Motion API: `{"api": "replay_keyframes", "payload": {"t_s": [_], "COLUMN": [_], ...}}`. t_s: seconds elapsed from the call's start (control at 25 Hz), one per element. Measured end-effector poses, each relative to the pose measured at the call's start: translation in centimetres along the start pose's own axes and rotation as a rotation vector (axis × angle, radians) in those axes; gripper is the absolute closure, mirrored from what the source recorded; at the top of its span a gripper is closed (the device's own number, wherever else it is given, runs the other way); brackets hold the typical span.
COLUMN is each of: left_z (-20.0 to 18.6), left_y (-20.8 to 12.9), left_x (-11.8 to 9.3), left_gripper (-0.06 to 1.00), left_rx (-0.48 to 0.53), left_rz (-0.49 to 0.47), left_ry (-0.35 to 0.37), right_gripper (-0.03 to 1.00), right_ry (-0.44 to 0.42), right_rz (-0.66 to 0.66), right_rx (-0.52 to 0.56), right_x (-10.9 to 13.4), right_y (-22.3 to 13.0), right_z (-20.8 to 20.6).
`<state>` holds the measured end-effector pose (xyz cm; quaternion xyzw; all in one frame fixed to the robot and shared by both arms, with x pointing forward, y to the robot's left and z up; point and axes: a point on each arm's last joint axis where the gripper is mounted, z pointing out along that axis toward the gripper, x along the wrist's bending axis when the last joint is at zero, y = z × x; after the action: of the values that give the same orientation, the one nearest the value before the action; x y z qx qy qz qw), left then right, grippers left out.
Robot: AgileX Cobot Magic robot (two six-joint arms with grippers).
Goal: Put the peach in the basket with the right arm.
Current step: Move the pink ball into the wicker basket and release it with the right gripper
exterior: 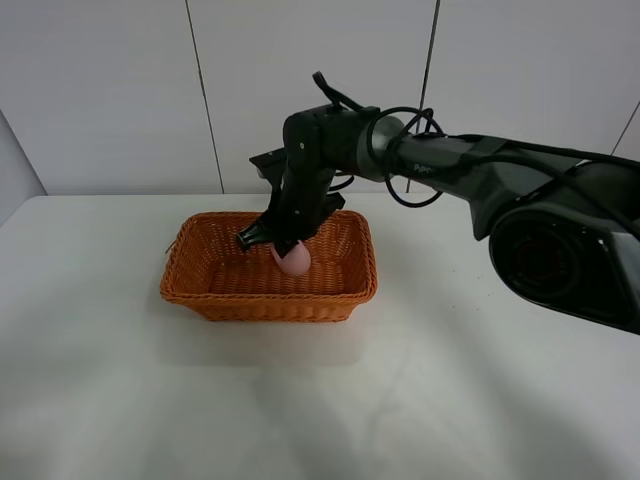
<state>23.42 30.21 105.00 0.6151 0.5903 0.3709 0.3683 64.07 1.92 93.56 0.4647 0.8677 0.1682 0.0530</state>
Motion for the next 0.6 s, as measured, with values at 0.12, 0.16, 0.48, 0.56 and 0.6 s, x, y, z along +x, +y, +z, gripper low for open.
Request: {"api": "replay_keyframes", "payload": {"t_s": [0.12,0.16,0.48,0.56,0.6], "left_z": [0.0,0.0,0.0,0.0,0.0], "left_y": [0.0,0.0,0.0,0.0,0.0], "left_x": [0.0,0.0,0.0,0.0,0.0], "left_gripper": [-0.05,-0.05,-0.05,-0.05,-0.05], "left_rx": [0.000,0.000,0.000,0.000,0.000], "left_rz": [0.000,0.000,0.000,0.000,0.000], "left_ry": [0.000,0.000,0.000,0.000,0.000], "right_gripper": [0.59,0.47,0.28,0.28,0.28], "right_ry": [0.008,0.008,0.009,-0.010,-0.019], "right_rz": [0.022,0.024,0.013,0.000,-0.005], "right_rx": [0.026,0.027,-0.024,-0.047,-0.063], "right_x": [0.0,0.0,0.3,0.3,0.2], "right_y": [-0.3,-0.3,1.8,2.7,3.1], "right_z": [0.9,0.9,-2.5,-4.5,-5.7]}}
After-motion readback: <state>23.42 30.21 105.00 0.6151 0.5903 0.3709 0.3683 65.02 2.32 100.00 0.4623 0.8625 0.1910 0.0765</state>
